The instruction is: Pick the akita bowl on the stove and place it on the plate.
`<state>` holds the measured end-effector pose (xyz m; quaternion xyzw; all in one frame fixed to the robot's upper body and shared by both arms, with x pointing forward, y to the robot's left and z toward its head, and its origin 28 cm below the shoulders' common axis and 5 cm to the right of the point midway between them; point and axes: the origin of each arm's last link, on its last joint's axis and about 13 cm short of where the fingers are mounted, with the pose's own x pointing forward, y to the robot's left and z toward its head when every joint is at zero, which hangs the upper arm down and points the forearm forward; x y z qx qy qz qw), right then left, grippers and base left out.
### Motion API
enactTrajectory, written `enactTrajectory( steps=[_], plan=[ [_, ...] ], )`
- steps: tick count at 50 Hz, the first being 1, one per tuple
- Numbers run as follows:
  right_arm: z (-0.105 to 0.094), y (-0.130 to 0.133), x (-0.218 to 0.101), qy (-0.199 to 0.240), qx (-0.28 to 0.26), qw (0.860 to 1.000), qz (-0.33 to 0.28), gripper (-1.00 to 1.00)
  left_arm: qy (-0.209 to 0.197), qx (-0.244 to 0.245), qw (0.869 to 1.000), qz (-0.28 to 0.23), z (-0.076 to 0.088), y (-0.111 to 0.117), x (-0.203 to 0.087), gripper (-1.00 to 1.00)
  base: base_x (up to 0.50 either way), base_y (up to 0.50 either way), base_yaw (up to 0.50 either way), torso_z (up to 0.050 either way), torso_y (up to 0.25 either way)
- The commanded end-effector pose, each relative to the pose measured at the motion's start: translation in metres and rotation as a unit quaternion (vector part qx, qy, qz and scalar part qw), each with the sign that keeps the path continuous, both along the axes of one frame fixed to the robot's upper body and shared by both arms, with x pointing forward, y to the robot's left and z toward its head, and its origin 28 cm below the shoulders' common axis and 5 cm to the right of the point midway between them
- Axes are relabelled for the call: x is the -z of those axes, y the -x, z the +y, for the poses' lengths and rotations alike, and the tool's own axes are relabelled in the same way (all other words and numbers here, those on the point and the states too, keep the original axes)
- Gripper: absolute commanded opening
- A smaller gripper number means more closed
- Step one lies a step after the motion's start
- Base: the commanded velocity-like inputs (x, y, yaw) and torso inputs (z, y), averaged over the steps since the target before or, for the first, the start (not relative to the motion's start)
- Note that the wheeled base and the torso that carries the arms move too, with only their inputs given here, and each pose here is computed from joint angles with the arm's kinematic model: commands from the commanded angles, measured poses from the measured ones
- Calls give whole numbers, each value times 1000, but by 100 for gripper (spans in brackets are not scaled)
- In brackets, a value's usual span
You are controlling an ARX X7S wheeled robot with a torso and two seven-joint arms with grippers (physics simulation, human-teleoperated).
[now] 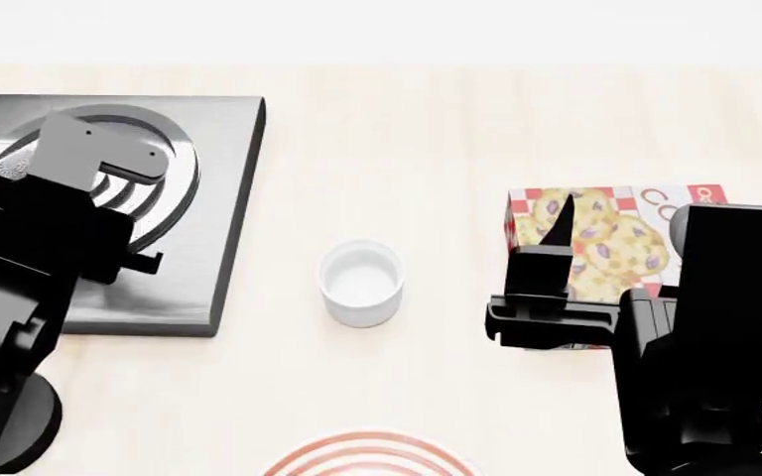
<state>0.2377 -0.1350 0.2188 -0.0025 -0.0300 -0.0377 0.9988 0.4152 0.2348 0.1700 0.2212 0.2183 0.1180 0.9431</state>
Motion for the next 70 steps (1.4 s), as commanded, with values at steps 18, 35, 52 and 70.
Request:
enactTrajectory(
  steps=[18, 35, 52, 70],
  plan=[
    [0, 0, 0, -1, 0, 1000, 0, 100, -3, 4, 1000, -5, 4, 0, -1, -100, 0, 0, 0, 0, 0],
    [0, 0, 0, 0, 1, 1000, 0, 100, -60, 192, 940, -275, -13, 13, -150, -100, 0, 0, 0, 0, 0],
    [0, 0, 1, 1, 0, 1000, 0, 100, -243, 516, 768, -292, -21, 111, -168, -100, 0, 0, 0, 0, 0],
    [0, 0, 0, 1, 1, 1000, -1, 100, -318, 646, 649, -247, 0, 161, -155, -100, 0, 0, 0, 0, 0]
  ],
)
